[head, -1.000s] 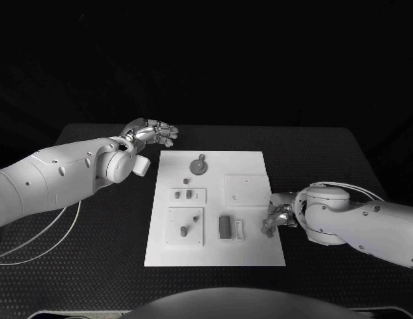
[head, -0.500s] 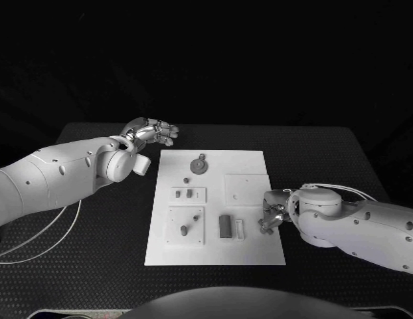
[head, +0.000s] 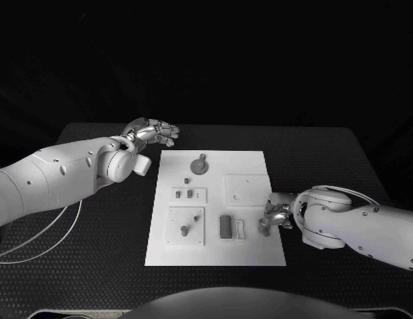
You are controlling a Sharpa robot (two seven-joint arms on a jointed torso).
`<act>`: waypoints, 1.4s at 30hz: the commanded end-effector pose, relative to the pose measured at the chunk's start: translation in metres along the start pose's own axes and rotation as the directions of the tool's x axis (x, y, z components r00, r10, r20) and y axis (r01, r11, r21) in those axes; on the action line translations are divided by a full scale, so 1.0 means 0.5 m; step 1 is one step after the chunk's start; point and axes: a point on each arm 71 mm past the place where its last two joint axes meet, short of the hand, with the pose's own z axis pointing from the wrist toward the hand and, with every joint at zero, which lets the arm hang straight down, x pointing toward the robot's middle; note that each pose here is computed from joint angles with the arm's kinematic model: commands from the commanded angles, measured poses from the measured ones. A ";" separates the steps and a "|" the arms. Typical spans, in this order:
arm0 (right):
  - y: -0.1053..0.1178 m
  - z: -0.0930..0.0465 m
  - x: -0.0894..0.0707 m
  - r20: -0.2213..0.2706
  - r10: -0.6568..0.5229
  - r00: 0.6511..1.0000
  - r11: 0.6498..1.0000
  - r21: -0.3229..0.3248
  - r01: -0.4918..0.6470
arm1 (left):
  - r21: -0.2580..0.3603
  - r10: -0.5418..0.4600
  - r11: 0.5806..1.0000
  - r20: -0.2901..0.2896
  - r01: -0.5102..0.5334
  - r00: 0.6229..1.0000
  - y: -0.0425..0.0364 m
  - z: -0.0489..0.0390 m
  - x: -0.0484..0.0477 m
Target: Assemble the parts on the task board
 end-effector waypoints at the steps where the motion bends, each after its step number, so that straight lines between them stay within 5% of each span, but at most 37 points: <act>1: 0.004 -0.003 0.028 -0.097 0.187 0.978 0.982 0.001 -0.188 | 0.007 -0.010 1.000 -0.016 0.011 1.000 -0.002 0.000 0.004; 7: 0.025 -0.015 0.007 -0.090 0.218 0.972 0.975 -0.023 -0.221 | 0.007 -0.011 1.000 -0.018 0.011 1.000 -0.002 0.001 0.006; 42: 0.073 0.006 0.029 -0.139 0.211 0.967 0.975 -0.034 -0.218 | 0.007 -0.013 1.000 -0.024 0.013 1.000 -0.003 0.001 0.010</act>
